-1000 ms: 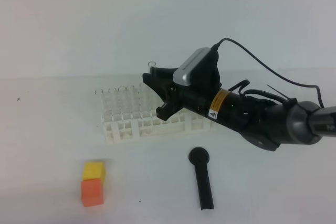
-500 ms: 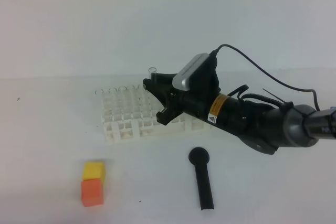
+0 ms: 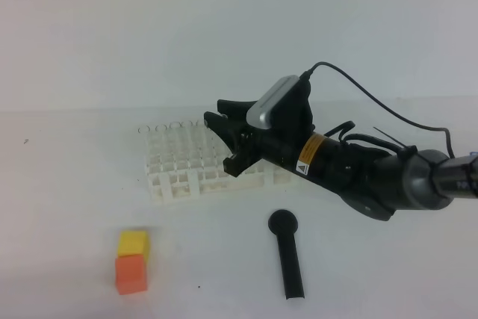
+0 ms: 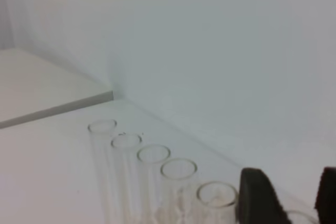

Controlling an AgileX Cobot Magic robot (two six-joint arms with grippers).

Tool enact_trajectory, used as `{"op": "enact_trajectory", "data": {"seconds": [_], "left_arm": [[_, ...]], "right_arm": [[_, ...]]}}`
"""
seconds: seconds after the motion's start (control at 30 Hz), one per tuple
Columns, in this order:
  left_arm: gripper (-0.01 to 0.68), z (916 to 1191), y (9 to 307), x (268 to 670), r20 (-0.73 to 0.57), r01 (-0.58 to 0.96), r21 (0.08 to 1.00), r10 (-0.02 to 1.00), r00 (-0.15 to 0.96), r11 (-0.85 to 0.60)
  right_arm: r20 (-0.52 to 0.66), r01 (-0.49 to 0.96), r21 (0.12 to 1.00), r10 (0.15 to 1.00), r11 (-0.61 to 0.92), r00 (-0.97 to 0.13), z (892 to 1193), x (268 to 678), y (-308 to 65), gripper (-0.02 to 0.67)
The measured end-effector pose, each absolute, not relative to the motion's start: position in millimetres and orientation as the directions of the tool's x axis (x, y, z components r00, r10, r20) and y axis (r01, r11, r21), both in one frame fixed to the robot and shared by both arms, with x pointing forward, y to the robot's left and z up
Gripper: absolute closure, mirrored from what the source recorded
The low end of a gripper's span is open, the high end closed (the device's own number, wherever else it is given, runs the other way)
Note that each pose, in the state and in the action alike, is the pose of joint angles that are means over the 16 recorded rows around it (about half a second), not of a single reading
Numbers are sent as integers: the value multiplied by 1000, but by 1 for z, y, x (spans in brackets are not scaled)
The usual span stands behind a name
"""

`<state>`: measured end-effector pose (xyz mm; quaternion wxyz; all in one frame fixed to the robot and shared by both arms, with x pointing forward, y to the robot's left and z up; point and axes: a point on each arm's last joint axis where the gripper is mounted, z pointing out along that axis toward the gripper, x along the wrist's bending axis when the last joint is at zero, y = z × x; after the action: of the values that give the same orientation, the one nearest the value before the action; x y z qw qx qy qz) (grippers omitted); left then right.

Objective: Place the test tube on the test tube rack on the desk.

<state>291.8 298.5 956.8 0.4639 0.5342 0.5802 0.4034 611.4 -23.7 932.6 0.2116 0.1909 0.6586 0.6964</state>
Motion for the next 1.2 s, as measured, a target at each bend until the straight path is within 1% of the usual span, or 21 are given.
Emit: {"op": "enact_trajectory", "data": {"seconds": [0.17, 0.33, 0.47, 0.6, 0.73, 0.83, 0.9, 1.03, 1.2], "left_arm": [[674, 957, 298, 292, -107, 246, 964, 994, 1, 104], [674, 957, 298, 292, -107, 246, 964, 994, 1, 104], [674, 957, 298, 292, -107, 246, 964, 994, 1, 104], [674, 957, 298, 292, -107, 246, 964, 994, 1, 104], [674, 957, 298, 292, -107, 246, 964, 994, 1, 104], [674, 957, 298, 292, -107, 246, 964, 994, 1, 103], [674, 957, 298, 292, -107, 246, 964, 994, 1, 103], [674, 957, 298, 292, -107, 246, 964, 994, 1, 103], [674, 957, 298, 292, -107, 247, 964, 994, 1, 103]], "right_arm": [[-55, -76, 997, 556, -16, -829, 938, 612, -24, 389], [-157, -149, 987, 578, 62, -801, 960, 612, -28, 399], [-264, -209, 965, 599, 161, -756, 991, 611, -37, 449], [-375, -254, 926, 612, 278, -696, 1031, 605, -50, 512], [-446, -265, 892, 624, 366, -642, 1069, 590, -69, 577], [-470, -255, 879, 636, 404, -612, 1091, 575, -84, 620], [-477, -248, 874, 644, 417, -598, 1102, 565, -93, 636], [-471, -238, 878, 663, 415, -582, 1119, 544, -107, 646], [-425, -223, 903, 694, 366, -581, 1132, 523, -120, 649]]}}
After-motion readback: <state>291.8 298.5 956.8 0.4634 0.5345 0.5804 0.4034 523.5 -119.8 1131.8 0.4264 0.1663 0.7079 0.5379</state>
